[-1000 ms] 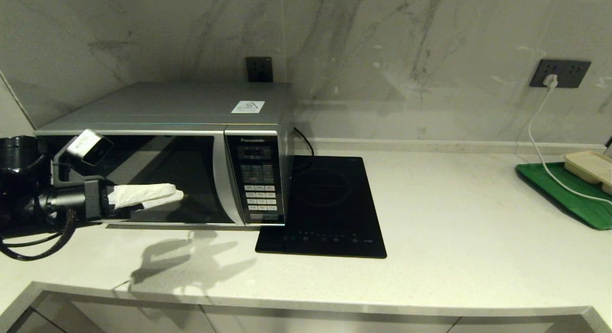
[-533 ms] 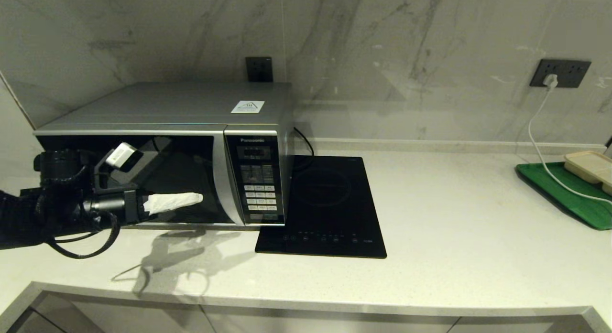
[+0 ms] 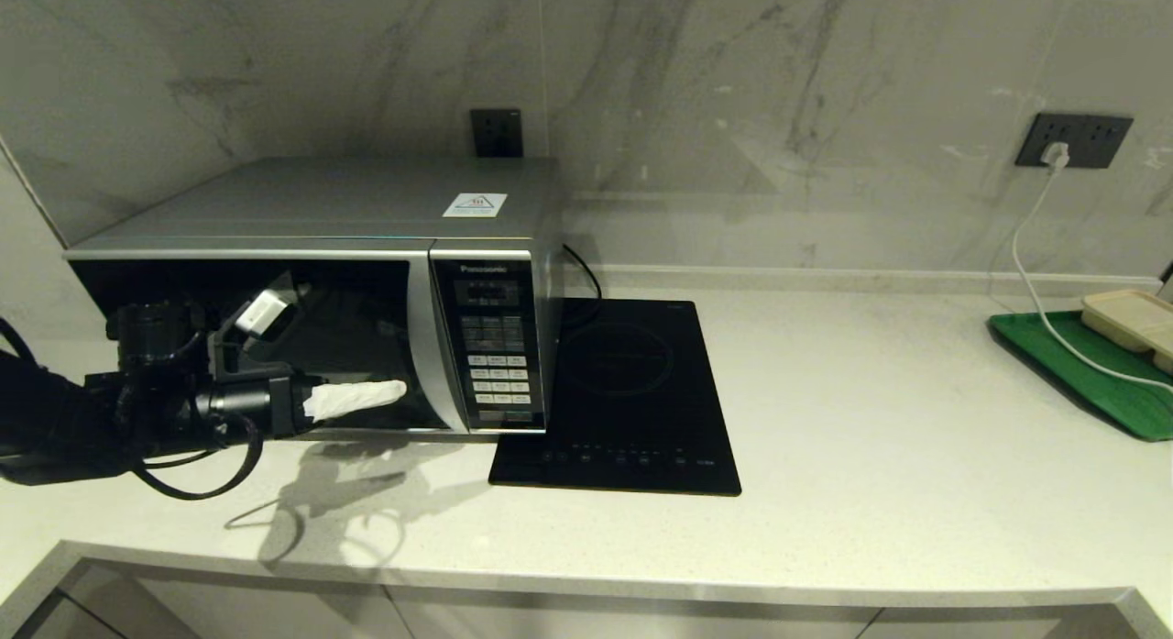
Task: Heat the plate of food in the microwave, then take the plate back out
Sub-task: Open the microwave oven
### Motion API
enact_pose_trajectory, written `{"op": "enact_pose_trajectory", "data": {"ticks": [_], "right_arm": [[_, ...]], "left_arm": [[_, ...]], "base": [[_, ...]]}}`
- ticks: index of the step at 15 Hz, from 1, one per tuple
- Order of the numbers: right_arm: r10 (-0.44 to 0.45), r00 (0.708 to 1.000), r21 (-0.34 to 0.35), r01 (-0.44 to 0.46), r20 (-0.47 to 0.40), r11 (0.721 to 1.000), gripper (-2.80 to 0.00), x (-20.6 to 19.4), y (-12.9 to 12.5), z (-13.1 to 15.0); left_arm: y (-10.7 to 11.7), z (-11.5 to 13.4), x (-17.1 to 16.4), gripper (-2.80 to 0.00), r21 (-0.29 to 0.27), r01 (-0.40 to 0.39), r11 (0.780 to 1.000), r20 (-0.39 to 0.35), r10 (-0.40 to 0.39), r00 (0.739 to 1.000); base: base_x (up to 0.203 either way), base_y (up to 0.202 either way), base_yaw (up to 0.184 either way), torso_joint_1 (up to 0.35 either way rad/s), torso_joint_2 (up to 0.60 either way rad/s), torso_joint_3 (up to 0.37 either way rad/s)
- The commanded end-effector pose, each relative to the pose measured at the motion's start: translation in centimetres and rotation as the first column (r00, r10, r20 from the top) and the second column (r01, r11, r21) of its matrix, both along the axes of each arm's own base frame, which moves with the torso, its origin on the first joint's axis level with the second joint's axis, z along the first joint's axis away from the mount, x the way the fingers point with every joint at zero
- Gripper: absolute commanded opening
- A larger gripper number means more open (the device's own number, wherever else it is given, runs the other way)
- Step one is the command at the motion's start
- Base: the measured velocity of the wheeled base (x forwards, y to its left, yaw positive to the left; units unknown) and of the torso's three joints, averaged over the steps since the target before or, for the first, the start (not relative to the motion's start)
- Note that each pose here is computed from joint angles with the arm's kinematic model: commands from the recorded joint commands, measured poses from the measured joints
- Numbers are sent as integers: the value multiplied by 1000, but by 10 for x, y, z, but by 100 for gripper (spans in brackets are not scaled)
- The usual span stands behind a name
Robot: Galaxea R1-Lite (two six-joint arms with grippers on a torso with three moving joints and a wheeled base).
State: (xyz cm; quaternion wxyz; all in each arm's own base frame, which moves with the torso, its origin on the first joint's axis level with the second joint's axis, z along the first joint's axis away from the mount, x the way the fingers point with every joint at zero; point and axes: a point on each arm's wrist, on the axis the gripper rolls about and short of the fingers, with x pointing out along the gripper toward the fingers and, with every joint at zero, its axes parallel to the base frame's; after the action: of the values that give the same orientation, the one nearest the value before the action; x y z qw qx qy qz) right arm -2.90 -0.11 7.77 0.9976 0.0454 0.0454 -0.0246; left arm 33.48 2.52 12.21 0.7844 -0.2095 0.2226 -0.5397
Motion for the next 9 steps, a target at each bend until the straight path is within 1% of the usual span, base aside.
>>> {"op": "enact_pose_trajectory", "data": {"ticks": [1, 5, 9], "right_arm": [[0, 1000, 0, 0, -2, 1000, -280, 0, 0, 0], [0, 1000, 0, 0, -1, 1000, -280, 0, 0, 0], [0, 1000, 0, 0, -2, 1000, -280, 0, 0, 0]], "left_arm": [[0, -5, 2, 0, -5, 7, 1000, -8, -7, 1000], [0, -6, 1, 0, 4, 2, 1000, 2, -2, 1000], [0, -16, 2, 0, 17, -12, 1000, 26, 12, 1000]], "base": [[0, 0, 0, 0, 0, 0], [0, 0, 0, 0, 0, 0], [0, 0, 0, 0, 0, 0]]}}
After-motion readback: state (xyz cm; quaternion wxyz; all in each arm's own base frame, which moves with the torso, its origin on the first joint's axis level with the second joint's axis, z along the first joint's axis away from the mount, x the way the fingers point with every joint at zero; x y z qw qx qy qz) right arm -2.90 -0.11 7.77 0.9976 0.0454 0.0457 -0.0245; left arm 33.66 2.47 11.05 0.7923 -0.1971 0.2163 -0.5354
